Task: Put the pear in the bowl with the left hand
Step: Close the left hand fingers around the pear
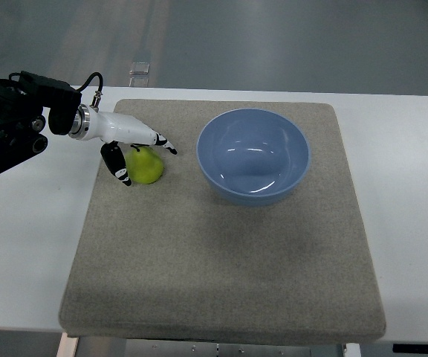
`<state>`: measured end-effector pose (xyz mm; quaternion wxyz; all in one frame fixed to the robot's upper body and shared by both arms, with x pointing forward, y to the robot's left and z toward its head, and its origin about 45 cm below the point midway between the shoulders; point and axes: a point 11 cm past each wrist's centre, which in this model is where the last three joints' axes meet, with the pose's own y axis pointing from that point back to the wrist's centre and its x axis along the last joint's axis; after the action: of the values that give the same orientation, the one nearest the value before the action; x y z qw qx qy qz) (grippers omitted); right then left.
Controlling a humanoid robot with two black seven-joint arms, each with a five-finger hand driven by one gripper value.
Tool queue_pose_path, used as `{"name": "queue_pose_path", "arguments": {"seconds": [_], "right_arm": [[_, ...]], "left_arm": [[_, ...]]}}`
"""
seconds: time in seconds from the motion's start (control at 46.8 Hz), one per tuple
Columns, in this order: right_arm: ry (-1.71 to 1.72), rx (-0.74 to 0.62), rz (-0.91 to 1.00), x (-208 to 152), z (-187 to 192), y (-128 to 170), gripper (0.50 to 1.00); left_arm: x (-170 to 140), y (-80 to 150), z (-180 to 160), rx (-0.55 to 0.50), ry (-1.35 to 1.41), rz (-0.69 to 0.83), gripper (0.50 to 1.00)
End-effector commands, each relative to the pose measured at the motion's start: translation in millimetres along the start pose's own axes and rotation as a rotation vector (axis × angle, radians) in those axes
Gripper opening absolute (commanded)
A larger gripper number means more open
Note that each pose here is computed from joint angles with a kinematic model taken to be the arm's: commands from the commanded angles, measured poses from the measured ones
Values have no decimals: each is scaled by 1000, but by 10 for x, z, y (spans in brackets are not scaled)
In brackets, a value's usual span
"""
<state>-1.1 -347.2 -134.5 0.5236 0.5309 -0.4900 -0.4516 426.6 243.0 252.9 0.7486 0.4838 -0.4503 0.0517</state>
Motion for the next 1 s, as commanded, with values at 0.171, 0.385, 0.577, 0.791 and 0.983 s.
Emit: {"name": "queue_pose_path", "arguments": {"seconds": [0.171, 0.385, 0.577, 0.791, 0.983], "right_arm": [[0, 0, 0, 0, 0, 0, 926], [0, 0, 0, 0, 0, 0, 926], [0, 0, 0, 0, 0, 0, 926], [0, 0, 0, 0, 0, 0, 926], [0, 0, 0, 0, 0, 0, 926]], "left_arm": [[-29, -8, -4, 1, -1, -6, 733], [-9, -6, -2, 2, -2, -3, 500], [17, 5, -1, 2, -4, 3, 500], [104, 22, 53, -15, -5, 24, 500], [342, 115, 118, -31, -22, 85, 500]]}}
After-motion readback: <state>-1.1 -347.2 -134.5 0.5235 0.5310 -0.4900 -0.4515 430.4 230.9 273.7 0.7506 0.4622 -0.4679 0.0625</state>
